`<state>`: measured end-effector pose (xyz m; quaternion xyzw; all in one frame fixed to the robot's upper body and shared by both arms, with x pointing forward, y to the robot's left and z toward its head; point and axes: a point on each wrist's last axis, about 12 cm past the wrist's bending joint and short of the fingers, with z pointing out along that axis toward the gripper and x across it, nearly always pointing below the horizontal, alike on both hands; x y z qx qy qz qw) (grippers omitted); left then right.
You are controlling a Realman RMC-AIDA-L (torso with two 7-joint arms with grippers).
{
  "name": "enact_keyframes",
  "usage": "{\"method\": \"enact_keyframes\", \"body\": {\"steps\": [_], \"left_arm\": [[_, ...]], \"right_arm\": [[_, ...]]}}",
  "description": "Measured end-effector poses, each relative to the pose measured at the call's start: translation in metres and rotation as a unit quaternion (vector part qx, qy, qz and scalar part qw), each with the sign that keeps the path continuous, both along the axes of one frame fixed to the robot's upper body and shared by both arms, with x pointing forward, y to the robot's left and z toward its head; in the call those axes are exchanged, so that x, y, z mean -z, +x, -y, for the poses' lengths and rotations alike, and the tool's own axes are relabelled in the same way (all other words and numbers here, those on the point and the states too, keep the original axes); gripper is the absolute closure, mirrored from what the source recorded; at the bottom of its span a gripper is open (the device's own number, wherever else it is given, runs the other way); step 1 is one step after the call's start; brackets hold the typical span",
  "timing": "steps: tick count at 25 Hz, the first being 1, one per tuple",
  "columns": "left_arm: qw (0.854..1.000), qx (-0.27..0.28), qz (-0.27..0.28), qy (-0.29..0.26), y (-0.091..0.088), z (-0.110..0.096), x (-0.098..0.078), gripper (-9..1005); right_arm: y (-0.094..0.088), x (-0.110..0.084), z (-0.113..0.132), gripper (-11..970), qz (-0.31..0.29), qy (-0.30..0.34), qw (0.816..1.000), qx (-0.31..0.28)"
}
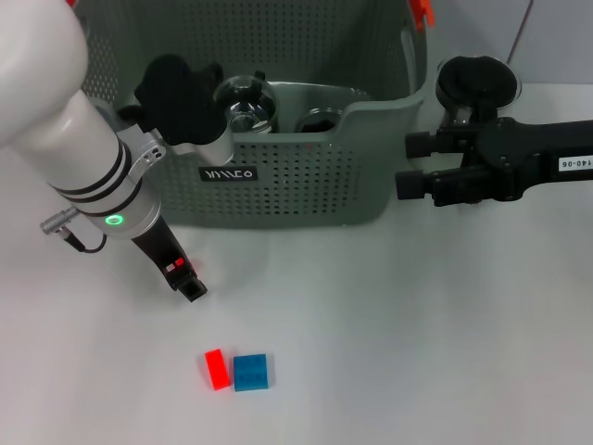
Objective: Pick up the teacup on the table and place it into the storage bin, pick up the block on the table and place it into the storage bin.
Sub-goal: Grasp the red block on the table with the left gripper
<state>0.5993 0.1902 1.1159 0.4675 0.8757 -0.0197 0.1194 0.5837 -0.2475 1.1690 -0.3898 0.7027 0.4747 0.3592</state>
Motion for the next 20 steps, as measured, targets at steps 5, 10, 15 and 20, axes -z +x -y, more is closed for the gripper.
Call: {"method": "enact_keyframes", "body": {"steps": [5, 10, 15, 20], "left_arm": [[1.0, -0.003, -0.004, 0.001, -0.0003, 0.0001, 0.0015, 339], [1.0, -0.012, -0.008, 0.001, 0.0018, 0.001, 0.0012, 465], [1.0, -0.012, -0.01, 0.002, 0.0024, 0.0013, -0.0001, 611], [1.0, -0.01, -0.015, 0.005, 0.0014, 0.0021, -0.0001, 763]], "right_arm": [[0.0, 0.0, 0.0, 33, 0.001, 0.0, 1.0, 0.0], [-0.0003, 0.0002, -0.0001, 33, 0.002, 0.0, 1.0, -0.002], [-0.0007, 0.0002, -0.0002, 34, 0.003, 0.0, 1.0, -0.004], [-0.0013, 0.0006, 0.0003, 33, 0.002, 0.001, 1.0, -0.004]]}}
